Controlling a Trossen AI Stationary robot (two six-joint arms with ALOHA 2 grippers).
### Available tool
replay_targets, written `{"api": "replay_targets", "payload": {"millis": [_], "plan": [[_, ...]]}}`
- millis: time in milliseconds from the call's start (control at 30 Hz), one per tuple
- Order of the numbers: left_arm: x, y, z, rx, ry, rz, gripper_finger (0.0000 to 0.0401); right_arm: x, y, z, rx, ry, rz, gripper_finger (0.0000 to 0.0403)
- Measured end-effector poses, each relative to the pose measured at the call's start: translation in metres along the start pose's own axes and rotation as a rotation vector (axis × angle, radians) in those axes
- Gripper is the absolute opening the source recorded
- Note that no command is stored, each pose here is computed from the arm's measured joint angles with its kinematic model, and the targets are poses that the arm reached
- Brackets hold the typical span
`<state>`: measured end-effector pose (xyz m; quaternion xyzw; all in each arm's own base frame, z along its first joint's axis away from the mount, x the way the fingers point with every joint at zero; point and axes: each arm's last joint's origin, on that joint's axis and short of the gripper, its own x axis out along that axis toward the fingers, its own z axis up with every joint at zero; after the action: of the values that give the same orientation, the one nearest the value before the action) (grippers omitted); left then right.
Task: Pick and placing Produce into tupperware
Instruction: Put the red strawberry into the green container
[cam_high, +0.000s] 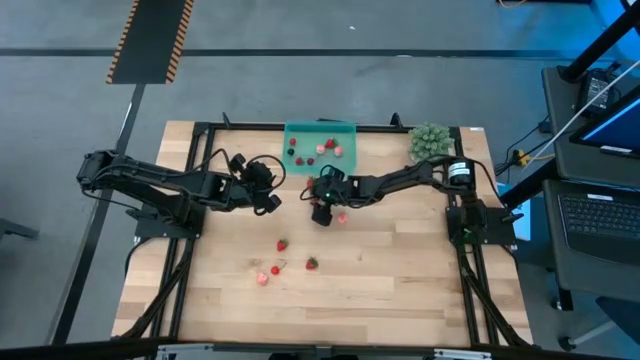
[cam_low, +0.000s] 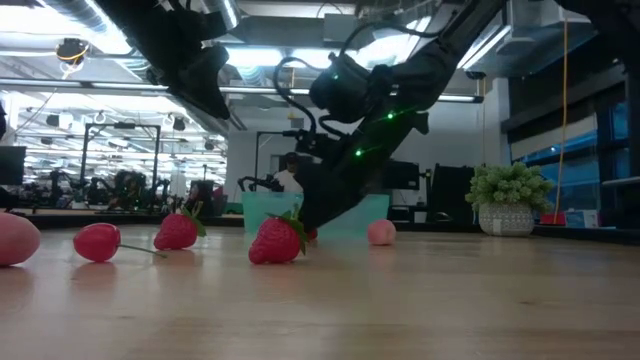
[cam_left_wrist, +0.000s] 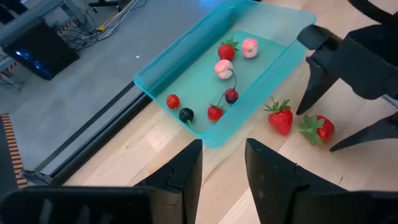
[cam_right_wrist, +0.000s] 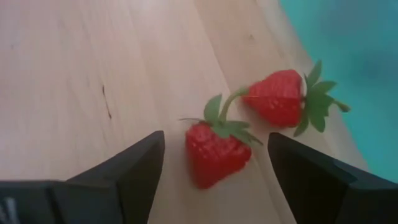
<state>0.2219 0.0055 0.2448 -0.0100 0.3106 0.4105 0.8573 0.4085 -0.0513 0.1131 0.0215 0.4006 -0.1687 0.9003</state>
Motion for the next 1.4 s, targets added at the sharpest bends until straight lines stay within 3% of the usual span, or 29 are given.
{"api": "replay_targets", "payload": {"millis": [267,733,900,1100,1400], "plan": [[0.0,0.0,0.0,0.0,0.0,0.0,0.0103,0.008,-0.002,0.0,0.021,-0.035,-0.004,0.0278],[0.0,0.0,0.0,0.0,0.0,0.0,0.0103,0.009,-0.007,-0.003,0.049,0.017,0.019,0.0162],[0.0,0.0,0.0,0.0,0.0,0.0,0.011,0.005,-0.006,0.004,0.023,0.034,0.066,0.015],[0.0,0.0,0.0,0.001,0.001,0.001,0.0113,-0.044,-0.014,0.04,-0.047,-0.038,0.124,0.0158],[0.0,0.0,0.0,0.003,0.008,-0.011,0.01,-0.14,-0.065,0.088,-0.128,-0.283,0.059,0.0154]]}}
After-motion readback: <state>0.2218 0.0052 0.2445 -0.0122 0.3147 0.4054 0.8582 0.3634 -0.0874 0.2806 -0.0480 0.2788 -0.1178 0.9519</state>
